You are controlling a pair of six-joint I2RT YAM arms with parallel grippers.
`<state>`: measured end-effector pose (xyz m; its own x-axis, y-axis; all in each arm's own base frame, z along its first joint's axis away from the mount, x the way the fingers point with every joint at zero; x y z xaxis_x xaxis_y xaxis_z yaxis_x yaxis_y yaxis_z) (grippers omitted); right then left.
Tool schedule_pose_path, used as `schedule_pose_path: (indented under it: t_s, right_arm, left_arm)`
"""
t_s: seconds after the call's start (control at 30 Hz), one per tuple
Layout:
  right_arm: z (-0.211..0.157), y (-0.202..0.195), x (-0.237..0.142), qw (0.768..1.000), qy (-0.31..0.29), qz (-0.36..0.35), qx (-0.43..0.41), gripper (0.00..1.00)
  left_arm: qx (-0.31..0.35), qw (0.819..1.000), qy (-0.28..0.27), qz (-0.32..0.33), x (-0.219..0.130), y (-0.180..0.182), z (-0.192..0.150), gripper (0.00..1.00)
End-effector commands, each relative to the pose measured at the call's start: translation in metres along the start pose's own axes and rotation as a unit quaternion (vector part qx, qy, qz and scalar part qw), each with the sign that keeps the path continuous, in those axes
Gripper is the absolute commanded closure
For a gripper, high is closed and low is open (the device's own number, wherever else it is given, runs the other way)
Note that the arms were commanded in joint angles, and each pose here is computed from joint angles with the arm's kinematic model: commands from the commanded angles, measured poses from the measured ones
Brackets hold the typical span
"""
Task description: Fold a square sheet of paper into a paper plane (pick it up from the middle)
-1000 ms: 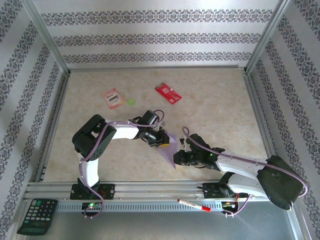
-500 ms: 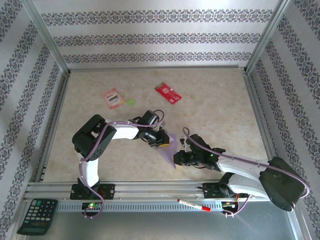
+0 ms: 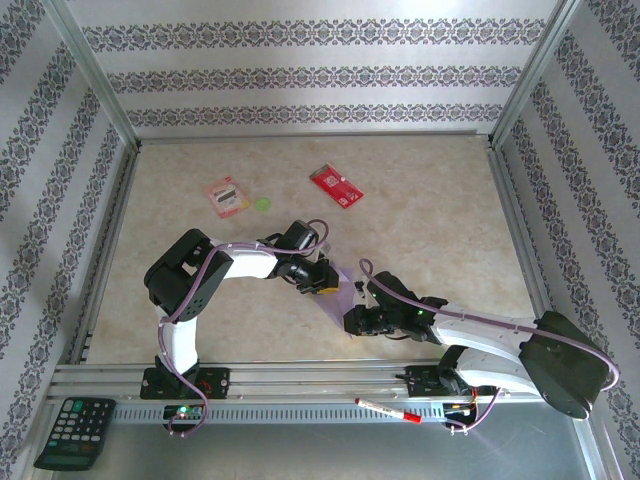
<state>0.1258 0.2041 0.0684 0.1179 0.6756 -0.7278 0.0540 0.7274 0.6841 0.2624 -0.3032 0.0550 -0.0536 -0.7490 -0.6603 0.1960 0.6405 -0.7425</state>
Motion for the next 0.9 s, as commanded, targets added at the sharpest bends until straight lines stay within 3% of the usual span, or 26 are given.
schedule_pose_path:
  t_s: [0.0, 0.87]
  right_arm:
    - [0.002, -0.011, 0.002, 1.0, -0.006, -0.02, 0.002, 0.88]
    - [-0.005, -0.034, 0.01, 0.998, 0.007, -0.053, 0.017, 0.91]
  left_arm:
    - [-0.026, 0.998, 0.03, 0.044, 0.013, 0.029, -0.017, 0.84]
    - [-0.027, 0.998, 0.03, 0.046, 0.011, 0.031, -0.018, 0.84]
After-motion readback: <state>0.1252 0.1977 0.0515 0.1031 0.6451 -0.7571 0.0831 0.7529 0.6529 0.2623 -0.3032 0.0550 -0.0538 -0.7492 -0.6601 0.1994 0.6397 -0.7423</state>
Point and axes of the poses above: each hand's point on the last joint's axis, 136 mm out from that joint toward the fingers, its own x axis out along the fingers, its own y axis along the line the jaws close on, z = x × y, the point moved 5 cm from there along -x, back along the fingers, and after that the axes turned 13 degrees about x, right-handed, at the moved point
